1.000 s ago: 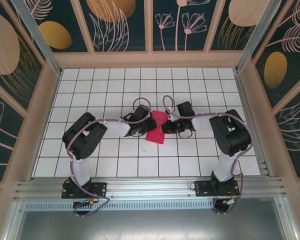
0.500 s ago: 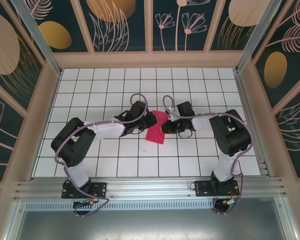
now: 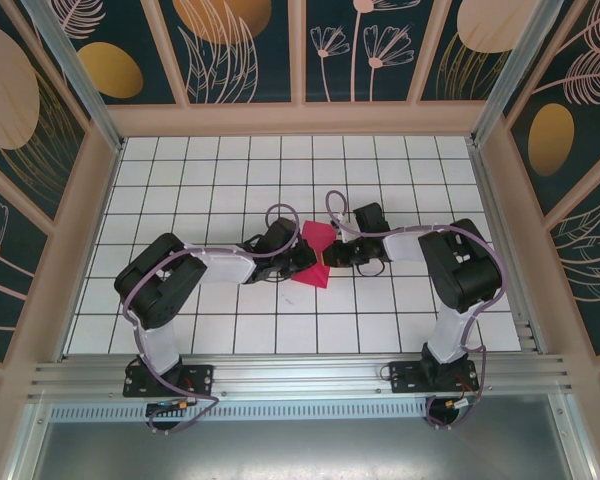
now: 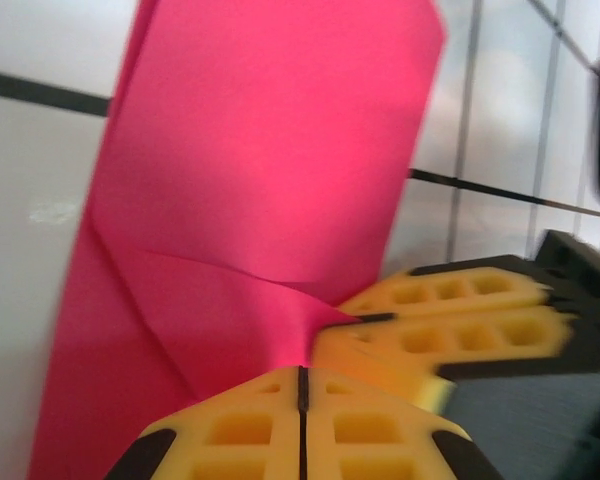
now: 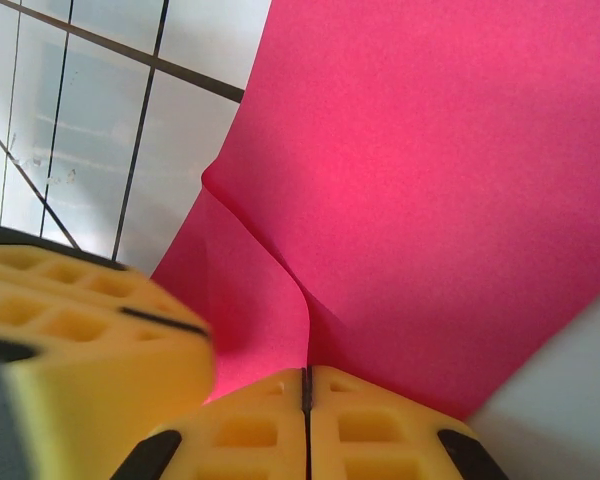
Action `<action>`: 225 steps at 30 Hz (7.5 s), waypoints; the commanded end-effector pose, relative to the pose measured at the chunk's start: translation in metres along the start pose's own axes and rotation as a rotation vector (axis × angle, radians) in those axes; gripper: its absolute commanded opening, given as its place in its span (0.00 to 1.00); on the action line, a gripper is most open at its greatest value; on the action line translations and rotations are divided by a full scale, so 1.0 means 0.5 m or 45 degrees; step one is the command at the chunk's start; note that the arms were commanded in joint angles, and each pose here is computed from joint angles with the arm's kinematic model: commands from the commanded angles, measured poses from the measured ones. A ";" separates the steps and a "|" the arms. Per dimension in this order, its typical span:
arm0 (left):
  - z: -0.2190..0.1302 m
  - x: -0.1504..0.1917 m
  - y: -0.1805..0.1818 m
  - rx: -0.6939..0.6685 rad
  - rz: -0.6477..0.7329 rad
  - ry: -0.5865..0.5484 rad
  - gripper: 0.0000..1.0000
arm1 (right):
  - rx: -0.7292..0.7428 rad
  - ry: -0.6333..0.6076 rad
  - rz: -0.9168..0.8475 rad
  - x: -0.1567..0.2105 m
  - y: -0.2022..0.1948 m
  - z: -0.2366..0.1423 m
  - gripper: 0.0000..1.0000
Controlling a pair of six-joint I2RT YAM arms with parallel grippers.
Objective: Fold a paper plane with a square sheet of paper (pick it up from the middle)
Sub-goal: Fold the triangle a second time at the center of the table.
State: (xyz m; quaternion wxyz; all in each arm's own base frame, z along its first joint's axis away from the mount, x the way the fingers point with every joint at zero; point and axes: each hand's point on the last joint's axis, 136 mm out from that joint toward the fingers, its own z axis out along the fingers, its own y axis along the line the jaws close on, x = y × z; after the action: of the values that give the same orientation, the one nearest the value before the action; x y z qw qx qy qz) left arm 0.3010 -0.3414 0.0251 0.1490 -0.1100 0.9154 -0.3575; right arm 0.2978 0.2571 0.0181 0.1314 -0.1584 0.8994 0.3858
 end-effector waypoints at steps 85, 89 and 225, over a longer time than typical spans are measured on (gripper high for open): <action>-0.020 0.103 -0.040 0.098 0.051 0.080 0.11 | 0.104 0.072 0.028 0.017 -0.033 0.044 0.08; -0.041 0.097 -0.057 0.124 0.061 0.064 0.12 | 0.107 0.071 0.020 0.014 -0.032 0.043 0.08; -0.018 -0.084 0.013 -0.078 0.092 -0.141 0.13 | 0.130 0.095 0.026 0.022 -0.039 0.047 0.08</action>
State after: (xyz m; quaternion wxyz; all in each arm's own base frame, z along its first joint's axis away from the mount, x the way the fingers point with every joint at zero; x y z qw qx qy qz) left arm 0.3323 -0.3214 0.0392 0.2072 -0.1095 0.9138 -0.3317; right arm 0.3058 0.2699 0.0177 0.1275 -0.1648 0.9008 0.3810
